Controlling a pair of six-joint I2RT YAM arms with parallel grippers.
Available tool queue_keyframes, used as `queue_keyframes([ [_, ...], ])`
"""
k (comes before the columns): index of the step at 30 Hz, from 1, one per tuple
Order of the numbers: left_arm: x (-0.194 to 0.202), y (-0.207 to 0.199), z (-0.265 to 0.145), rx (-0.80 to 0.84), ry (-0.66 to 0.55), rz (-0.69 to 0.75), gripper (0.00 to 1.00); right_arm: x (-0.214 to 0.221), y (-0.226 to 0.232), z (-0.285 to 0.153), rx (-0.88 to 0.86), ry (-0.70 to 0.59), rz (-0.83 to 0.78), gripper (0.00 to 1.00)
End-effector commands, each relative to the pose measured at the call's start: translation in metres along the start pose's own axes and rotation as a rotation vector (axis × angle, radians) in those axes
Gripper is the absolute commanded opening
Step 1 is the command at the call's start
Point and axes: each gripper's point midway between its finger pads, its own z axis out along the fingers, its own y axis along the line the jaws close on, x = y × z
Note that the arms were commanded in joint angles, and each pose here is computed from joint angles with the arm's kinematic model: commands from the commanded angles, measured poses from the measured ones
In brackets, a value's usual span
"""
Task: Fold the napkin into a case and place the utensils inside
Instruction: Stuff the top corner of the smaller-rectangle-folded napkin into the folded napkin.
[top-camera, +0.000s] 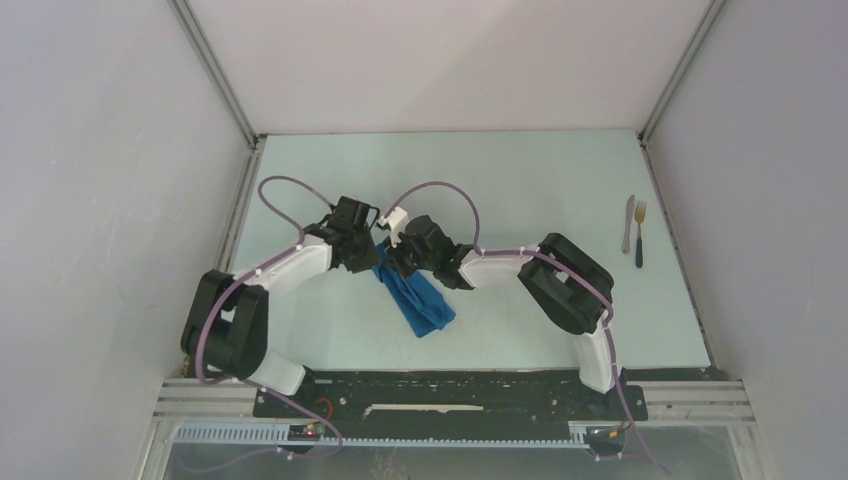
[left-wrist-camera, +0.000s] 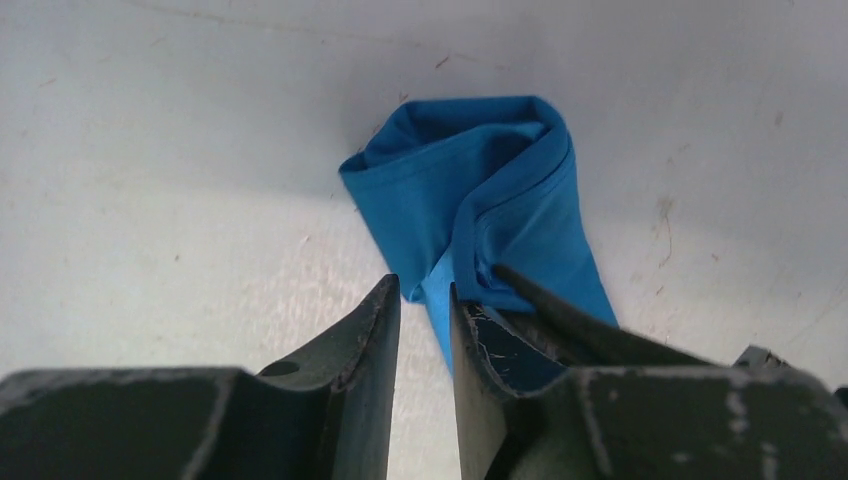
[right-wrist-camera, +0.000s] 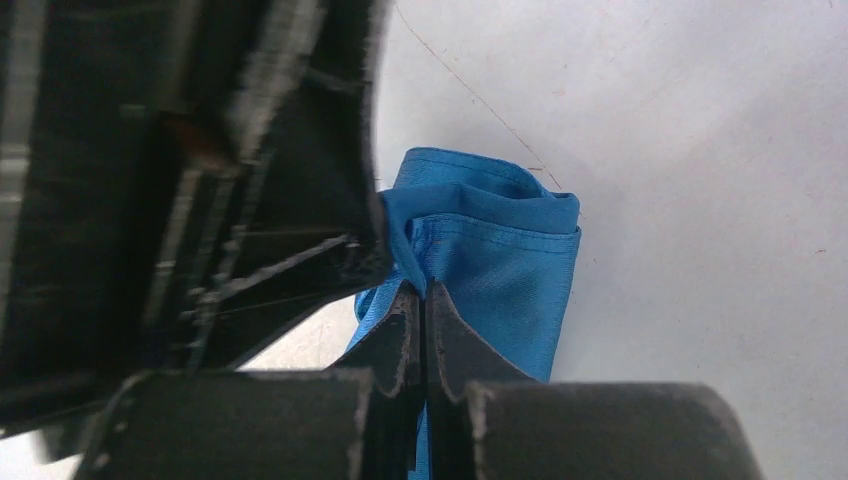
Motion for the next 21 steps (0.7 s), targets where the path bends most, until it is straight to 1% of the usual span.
queue_keyframes([
  [1, -0.024, -0.02, 0.005, 0.023, -0.071, -0.008, 0.31, -0.018, 0.001, -0.003, -0.02, -0.061, 0.021, 0.0],
  [4, -0.029, -0.021, 0.007, 0.003, -0.086, 0.004, 0.31, -0.018, -0.001, -0.004, -0.019, -0.061, 0.027, 0.0],
  [12, -0.019, -0.017, 0.016, -0.044, -0.047, 0.02, 0.3, -0.016, -0.002, -0.004, -0.025, -0.054, 0.046, 0.0],
  [15, -0.019, -0.014, 0.014, -0.057, -0.05, 0.026, 0.27, -0.016, -0.003, -0.004, -0.024, -0.054, 0.052, 0.0],
  [21, -0.016, -0.013, 0.019, -0.067, -0.032, 0.035, 0.29, -0.016, -0.004, -0.005, -0.026, -0.053, 0.062, 0.0],
])
